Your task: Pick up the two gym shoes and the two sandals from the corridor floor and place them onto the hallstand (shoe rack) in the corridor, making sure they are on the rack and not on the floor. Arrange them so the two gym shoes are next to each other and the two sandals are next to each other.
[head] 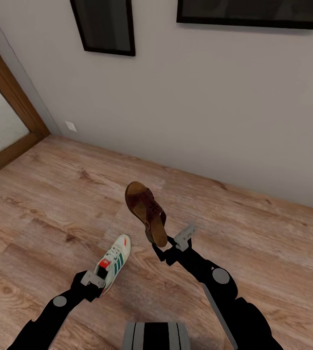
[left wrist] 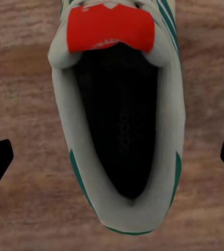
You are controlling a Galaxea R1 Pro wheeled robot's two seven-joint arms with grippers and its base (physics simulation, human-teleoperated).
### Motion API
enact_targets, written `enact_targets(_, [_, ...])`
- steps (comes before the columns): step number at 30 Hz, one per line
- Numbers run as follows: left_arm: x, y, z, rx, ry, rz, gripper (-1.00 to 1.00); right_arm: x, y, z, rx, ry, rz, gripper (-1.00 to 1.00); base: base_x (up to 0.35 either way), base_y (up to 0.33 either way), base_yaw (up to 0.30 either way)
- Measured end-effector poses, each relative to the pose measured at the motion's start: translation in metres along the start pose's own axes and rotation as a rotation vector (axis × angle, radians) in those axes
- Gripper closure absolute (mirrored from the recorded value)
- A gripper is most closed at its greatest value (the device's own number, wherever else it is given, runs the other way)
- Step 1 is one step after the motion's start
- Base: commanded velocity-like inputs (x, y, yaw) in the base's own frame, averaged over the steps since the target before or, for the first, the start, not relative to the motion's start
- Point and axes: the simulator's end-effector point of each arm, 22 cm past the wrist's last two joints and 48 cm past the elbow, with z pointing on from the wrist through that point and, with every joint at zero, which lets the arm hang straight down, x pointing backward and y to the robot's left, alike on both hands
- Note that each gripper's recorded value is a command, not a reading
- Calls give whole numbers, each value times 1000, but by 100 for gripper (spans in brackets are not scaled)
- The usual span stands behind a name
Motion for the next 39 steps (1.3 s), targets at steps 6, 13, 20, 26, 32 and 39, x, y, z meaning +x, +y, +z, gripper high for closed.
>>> enact_targets(6, [12,-5,5,10,22,-5,-100,14,-1,4,-3,20,14,100,0,0,0])
enact_targets(13, [19,-7,8,15,35,-8,-100,21,-1,6,-6,31,23,100,0,0,0])
enact_targets(20, [24,-9,10,19,44,-11,-100,26,-1,8,-7,39,29,100,0,0,0])
enact_targets(26, [38,-14,15,31,70,-16,-100,42,-1,12,-11,62,46,100,0,0,0])
enact_targets(32, [44,-16,17,35,80,-18,-100,48,-1,13,-13,71,53,100,0,0,0])
enact_targets(39, [45,-16,17,33,81,-21,-100,49,-1,14,-13,72,54,100,0,0,0])
